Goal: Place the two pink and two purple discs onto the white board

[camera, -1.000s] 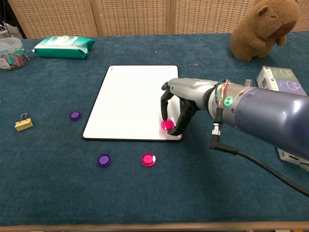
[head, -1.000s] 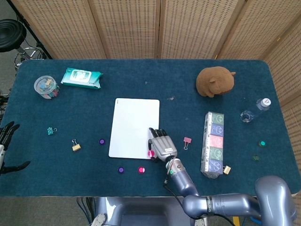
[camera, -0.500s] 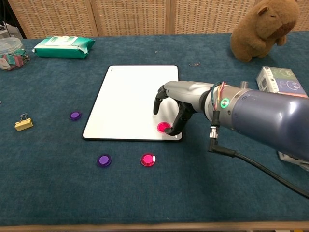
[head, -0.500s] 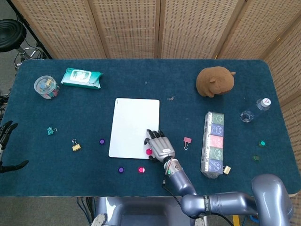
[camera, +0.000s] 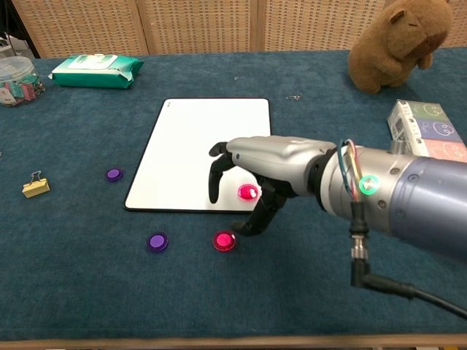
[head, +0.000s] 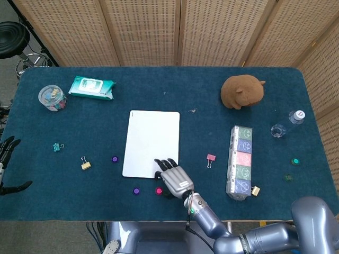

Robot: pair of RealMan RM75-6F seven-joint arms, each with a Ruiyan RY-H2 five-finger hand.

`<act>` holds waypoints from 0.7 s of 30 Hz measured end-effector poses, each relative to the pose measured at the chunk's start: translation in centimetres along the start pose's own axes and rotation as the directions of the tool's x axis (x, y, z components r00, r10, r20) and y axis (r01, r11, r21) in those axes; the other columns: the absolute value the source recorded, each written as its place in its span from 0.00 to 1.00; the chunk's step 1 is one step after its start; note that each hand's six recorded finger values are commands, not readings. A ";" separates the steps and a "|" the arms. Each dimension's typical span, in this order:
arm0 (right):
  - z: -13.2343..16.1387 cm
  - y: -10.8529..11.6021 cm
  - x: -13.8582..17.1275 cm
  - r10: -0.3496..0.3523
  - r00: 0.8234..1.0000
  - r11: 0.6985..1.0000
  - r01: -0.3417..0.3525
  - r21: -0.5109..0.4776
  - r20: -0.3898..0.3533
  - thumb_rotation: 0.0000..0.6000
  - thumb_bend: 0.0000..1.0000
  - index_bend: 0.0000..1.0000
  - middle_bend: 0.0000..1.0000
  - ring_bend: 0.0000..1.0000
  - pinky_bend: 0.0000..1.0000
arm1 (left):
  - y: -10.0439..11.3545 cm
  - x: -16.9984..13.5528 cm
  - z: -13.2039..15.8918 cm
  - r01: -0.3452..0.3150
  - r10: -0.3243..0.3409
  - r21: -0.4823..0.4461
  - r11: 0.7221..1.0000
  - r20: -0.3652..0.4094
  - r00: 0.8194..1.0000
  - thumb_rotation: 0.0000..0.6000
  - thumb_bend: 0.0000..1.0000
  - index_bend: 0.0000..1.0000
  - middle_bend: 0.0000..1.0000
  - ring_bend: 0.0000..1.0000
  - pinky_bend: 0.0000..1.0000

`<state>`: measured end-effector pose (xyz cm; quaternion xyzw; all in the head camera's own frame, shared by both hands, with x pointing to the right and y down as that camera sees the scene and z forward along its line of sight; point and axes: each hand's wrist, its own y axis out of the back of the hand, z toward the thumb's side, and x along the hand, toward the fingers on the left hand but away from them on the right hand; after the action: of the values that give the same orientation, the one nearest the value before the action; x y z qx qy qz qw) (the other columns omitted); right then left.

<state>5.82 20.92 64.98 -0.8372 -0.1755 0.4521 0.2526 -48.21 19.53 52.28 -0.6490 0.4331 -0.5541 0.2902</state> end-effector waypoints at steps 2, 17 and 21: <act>0.4 -0.9 0.0 0.015 1.000 1.000 -0.015 -0.001 -0.018 1.00 0.37 0.36 0.00 0.00 0.00 | 0.0 -0.1 0.0 -0.001 0.001 -0.003 1.000 0.001 1.000 1.00 0.00 0.00 0.00 0.00 0.00; 0.8 -3.1 -1.2 -0.011 1.000 0.997 0.013 0.070 -0.026 1.00 0.36 0.33 0.00 0.00 0.00 | 0.5 0.0 -0.4 -0.006 0.006 -0.024 1.000 -0.001 1.000 1.00 0.00 0.00 0.00 0.00 0.00; 0.8 -3.4 -1.2 -0.016 0.999 0.996 0.018 0.085 -0.030 1.00 0.36 0.33 0.00 0.00 0.00 | 0.5 -0.1 -0.4 -0.005 0.005 -0.024 1.000 0.001 1.000 1.00 0.00 0.00 0.00 0.00 0.00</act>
<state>4.34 23.30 67.39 -0.8307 -0.1593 0.4448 0.2945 -48.72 19.44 51.88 -0.6517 0.4414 -0.5476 0.2841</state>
